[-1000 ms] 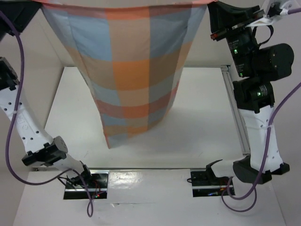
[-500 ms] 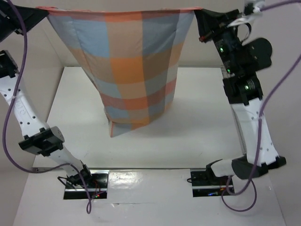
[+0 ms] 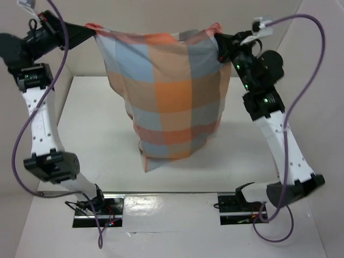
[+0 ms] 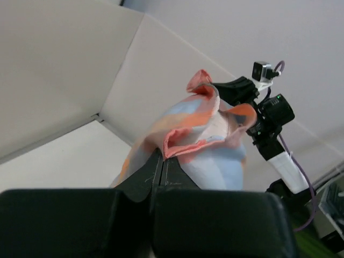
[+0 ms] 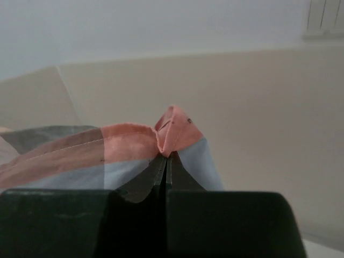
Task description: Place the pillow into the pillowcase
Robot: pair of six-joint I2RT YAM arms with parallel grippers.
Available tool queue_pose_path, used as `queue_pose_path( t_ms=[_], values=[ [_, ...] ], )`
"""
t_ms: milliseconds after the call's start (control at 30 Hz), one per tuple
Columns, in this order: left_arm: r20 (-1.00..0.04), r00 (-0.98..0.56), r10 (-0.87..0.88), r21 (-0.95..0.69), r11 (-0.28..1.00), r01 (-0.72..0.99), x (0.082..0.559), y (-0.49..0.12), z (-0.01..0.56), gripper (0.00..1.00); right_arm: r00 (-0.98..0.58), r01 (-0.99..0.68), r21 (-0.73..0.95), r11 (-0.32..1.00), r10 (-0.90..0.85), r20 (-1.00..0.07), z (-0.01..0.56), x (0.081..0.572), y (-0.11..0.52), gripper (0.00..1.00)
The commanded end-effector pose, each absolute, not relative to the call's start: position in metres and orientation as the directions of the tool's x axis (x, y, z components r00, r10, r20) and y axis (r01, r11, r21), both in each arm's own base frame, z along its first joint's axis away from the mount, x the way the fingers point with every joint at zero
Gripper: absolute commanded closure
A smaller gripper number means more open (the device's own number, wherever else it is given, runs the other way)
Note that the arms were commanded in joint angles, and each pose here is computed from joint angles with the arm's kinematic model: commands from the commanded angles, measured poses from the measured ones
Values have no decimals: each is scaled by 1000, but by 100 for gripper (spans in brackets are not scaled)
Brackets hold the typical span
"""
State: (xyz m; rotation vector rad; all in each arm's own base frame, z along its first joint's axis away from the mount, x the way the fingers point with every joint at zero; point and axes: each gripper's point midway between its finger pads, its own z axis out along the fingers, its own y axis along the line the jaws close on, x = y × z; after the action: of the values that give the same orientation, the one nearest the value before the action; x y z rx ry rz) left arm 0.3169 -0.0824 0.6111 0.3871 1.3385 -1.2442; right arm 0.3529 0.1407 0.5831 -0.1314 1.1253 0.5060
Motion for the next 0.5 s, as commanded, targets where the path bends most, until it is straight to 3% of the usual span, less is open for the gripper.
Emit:
queue_pose_path(
  t_ms=[0, 67, 100, 167, 233, 267, 367, 467],
  values=[
    [-826, -266, -497, -472, 352, 808, 361, -72, 605, 100, 322, -434, 142, 890, 300, -898, 589, 376, 145, 100],
    [-860, -163, -483, -357, 341, 870, 327, -83, 655, 100, 409, -454, 113, 884, 320, -854, 637, 358, 141, 100],
    [-857, -123, -500, -344, 379, 859, 335, -67, 665, 100, 514, -467, 92, 880, 355, -781, 691, 324, 130, 100],
    [-830, -63, -554, -323, 385, 865, 302, -59, 701, 100, 602, -485, 61, 872, 384, -700, 732, 293, 122, 100],
    [-812, 102, -575, -197, 434, 879, 255, -55, 730, 100, 703, -507, 22, 861, 429, -567, 774, 236, 106, 100],
    [-801, 110, -589, -211, 448, 869, 254, -50, 732, 100, 721, -518, 19, 855, 449, -528, 784, 219, 100, 100],
    [-812, 172, -557, -174, 513, 841, 239, -58, 736, 100, 730, -533, 2, 846, 461, -505, 784, 200, 98, 100],
    [-827, 115, -551, -214, 496, 842, 255, -59, 719, 100, 671, -522, 43, 852, 442, -596, 757, 232, 105, 100]
  ],
)
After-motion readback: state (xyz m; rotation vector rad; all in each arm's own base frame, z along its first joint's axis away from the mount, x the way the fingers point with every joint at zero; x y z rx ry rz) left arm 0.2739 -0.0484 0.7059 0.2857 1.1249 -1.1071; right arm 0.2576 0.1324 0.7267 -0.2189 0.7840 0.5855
